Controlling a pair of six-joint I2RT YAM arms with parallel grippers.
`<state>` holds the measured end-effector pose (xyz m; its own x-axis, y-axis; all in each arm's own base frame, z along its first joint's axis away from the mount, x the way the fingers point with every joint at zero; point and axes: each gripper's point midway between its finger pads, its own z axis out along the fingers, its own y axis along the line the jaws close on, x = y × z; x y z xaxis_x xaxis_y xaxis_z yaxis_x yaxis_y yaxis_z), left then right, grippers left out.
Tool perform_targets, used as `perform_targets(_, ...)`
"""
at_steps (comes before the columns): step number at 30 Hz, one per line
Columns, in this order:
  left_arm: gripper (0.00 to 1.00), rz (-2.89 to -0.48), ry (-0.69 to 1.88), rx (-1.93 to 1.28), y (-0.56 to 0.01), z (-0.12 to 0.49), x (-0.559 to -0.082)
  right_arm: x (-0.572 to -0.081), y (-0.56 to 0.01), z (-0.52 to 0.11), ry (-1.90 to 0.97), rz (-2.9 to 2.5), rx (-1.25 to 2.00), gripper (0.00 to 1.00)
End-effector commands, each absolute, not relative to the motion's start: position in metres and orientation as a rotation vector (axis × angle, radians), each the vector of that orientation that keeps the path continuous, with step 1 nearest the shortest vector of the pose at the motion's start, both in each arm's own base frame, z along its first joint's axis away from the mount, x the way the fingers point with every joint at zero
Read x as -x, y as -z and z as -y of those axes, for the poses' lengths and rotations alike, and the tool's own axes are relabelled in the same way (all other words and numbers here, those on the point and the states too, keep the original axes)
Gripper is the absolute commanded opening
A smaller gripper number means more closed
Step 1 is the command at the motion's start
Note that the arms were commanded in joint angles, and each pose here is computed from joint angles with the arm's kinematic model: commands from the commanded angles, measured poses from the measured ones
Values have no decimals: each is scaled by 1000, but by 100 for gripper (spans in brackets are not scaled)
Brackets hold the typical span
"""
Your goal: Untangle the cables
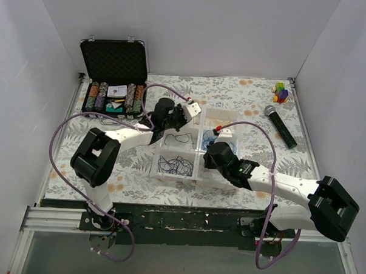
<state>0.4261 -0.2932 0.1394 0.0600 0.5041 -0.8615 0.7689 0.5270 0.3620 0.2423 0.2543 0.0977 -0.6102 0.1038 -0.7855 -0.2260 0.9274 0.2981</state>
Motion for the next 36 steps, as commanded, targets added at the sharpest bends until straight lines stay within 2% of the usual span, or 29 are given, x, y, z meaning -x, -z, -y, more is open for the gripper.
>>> perform_targets(1, 0, -1592, 245, -1176, -132, 304, -437, -239, -99, -243, -461, -2188, 84, 6)
perform_targets(4, 0, -1605, 253, -1182, -129, 310, -445, -238, -101, -241, -474, -2183, 80, 7)
perform_targets(6, 6, -1603, 279, -1193, -129, 315, -446, -238, -103, -240, -479, -2179, 72, 7)
perform_targets(7, 12, -1609, 294, -1199, -129, 318, -446, -238, -104, -240, -481, -2177, 71, 7)
perform_targets(10, 47, -1637, 340, -1197, -131, 323, -447, -237, -106, -239, -490, -2169, 67, 8)
perform_targets(13, 60, -1634, 408, -1180, -143, 327, -442, -236, -106, -238, -489, -2170, 67, 8)
perform_targets(16, 65, -1608, 478, -1166, -164, 331, -433, -236, -106, -237, -490, -2167, 66, 9)
perform_targets(20, 65, -1599, 572, -1124, -195, 331, -422, -237, -109, -239, -500, -2157, 74, 10)
perform_targets(21, 65, -1595, 586, -1100, -207, 330, -423, -237, -109, -240, -501, -2153, 84, 12)
perform_targets(23, 68, -1621, 603, -1060, -221, 323, -424, -240, -119, -246, -529, -2122, 116, 22)
perform_targets(24, 75, -1623, 607, -1022, -234, 318, -428, -240, -125, -250, -551, -2100, 139, 27)
perform_targets(25, 91, -1631, 609, -986, -244, 312, -432, -242, -133, -254, -566, -2078, 160, 32)
perform_targets(26, 98, -1628, 604, -937, -262, 302, -440, -243, -143, -259, -586, -2053, 185, 36)
perform_targets(33, 98, -1652, 546, -799, -315, 237, -442, -223, -178, -287, -760, -1982, 422, 55)
perform_targets(36, 98, -1716, 518, -768, -312, 212, -428, -205, -161, -289, -799, -2059, 499, 70)
